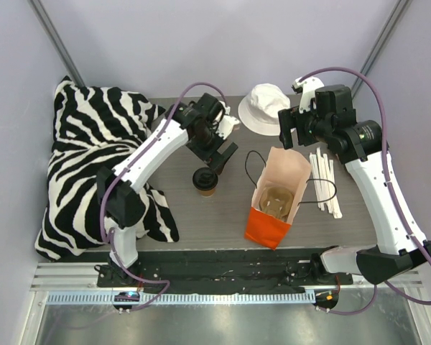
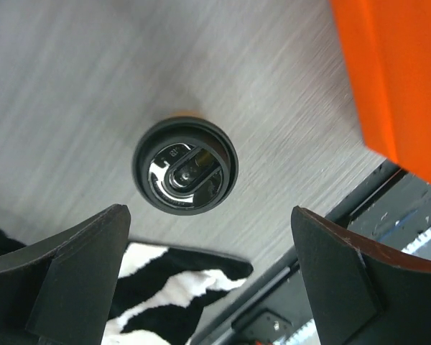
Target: Pack the takeout coffee
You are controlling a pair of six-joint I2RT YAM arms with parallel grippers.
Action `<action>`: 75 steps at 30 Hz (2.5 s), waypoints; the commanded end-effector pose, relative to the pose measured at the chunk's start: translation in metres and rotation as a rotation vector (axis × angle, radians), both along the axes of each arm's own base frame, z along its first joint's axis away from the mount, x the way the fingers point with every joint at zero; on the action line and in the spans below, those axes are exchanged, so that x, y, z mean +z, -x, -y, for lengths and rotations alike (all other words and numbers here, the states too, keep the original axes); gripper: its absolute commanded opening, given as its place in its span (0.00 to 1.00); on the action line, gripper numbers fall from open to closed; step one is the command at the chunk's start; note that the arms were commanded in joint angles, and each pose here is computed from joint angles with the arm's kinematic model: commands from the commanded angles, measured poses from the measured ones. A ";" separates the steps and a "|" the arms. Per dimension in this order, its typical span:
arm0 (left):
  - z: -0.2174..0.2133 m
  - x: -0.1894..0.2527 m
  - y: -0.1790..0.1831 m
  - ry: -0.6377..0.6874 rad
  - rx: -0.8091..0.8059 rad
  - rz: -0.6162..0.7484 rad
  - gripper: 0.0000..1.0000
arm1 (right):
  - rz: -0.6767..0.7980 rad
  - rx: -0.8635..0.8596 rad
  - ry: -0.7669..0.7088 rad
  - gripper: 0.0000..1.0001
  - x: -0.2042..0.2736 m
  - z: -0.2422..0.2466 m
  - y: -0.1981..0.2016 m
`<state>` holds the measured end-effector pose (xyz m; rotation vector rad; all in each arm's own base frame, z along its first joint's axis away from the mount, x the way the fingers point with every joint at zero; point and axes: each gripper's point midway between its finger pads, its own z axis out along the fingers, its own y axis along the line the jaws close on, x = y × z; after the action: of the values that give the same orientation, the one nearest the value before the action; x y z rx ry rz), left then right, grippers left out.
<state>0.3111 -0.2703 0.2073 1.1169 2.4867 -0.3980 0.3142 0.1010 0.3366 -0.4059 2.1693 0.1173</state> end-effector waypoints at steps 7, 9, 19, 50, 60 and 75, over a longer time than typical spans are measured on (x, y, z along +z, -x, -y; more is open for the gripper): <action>-0.035 -0.015 0.020 -0.134 0.097 -0.071 1.00 | 0.078 -0.001 -0.031 0.89 0.023 -0.003 -0.007; -0.033 -0.026 0.014 -0.113 0.137 -0.033 1.00 | 0.079 -0.005 -0.027 0.89 0.023 -0.001 -0.007; -0.029 -0.045 0.015 -0.123 0.121 -0.076 1.00 | 0.077 -0.004 -0.030 0.90 0.022 -0.002 -0.006; -0.018 -0.074 -0.001 -0.180 0.112 -0.099 0.88 | 0.076 -0.021 -0.036 0.90 0.021 0.006 -0.004; -0.018 -0.082 -0.001 -0.193 0.109 -0.100 0.87 | 0.072 -0.020 -0.037 0.90 0.019 0.005 -0.004; -0.017 -0.087 -0.006 -0.215 0.109 -0.053 0.83 | 0.070 -0.022 -0.035 0.90 0.018 0.006 -0.004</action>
<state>0.3089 -0.2476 0.1180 1.0623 2.7212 -0.1488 0.3166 0.0947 0.3379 -0.3824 2.1673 0.1122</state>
